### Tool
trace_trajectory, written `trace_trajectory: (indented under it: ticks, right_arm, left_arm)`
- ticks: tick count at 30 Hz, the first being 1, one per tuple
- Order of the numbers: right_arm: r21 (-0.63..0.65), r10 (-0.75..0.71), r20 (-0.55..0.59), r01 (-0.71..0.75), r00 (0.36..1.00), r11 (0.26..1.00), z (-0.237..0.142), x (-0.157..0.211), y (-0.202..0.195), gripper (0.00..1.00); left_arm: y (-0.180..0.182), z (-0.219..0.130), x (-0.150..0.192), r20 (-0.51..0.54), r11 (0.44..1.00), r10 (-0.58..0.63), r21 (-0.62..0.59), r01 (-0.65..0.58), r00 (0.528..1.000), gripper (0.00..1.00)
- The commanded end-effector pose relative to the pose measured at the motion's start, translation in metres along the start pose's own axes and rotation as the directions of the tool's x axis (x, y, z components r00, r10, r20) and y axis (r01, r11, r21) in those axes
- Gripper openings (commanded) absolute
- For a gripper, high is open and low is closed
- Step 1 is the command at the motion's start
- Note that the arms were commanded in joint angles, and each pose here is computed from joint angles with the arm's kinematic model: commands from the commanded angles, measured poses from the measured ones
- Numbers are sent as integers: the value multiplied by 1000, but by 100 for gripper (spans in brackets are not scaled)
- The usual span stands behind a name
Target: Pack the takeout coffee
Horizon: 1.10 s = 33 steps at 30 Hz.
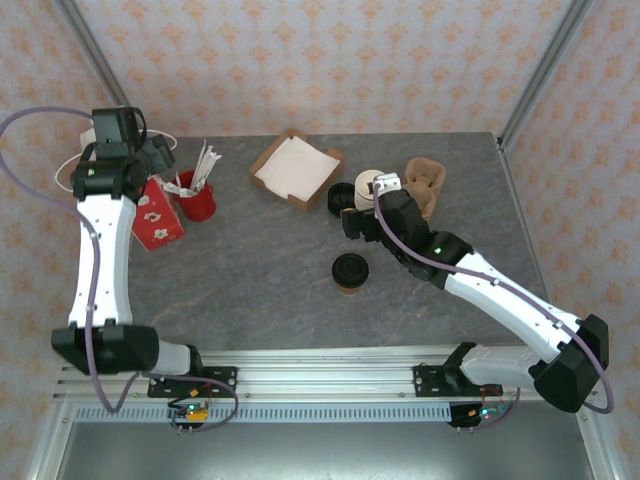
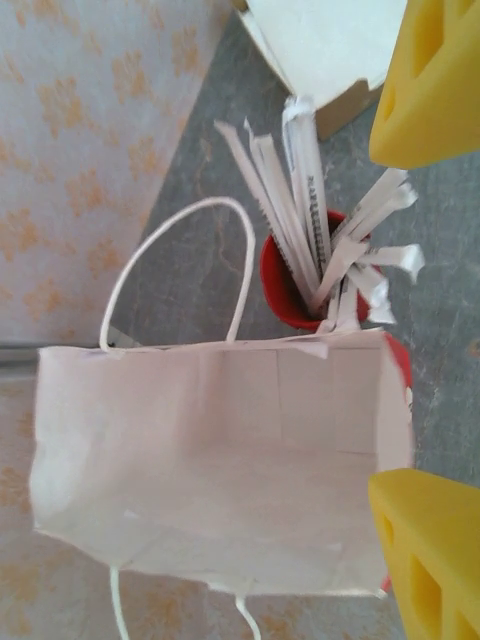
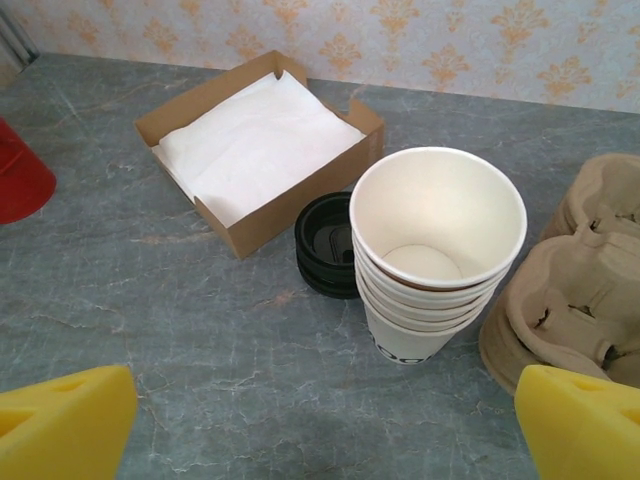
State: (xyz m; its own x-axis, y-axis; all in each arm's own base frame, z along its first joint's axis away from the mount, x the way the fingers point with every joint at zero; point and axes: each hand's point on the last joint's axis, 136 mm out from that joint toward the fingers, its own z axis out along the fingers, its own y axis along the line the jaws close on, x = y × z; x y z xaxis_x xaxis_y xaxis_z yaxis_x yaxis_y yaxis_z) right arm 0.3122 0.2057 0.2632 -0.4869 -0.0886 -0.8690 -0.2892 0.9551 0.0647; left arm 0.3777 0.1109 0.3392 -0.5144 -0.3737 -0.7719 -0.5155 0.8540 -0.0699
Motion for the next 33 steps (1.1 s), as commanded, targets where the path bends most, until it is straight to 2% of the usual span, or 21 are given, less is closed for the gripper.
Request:
trace_trajectory:
  ticks: [1,7,17,25,33]
  right_arm:
    - [-21,0,14,0,1000,1000,4,0,4,97]
    - [-28,-4,17,5,1000,1000,4,4,4,98]
    - [-22,-22,4,22,1000,1000,10,11,4,98]
    - [-20,-27,-14,26,1000,999,15,15,4,98]
    - [-25,-31,-40,30,999,999,21,21,8,98]
  left_arm:
    - [2,24,11,-104,1000,22,-11,-24,994,78]
    - [12,57,6,-162,994,40,-93,-56,986,65]
    - [18,86,1,-212,986,66,-136,-96,975,40]
    - [14,98,12,-253,988,64,-120,-97,965,36]
    - [13,97,12,-248,989,70,-111,-100,966,25]
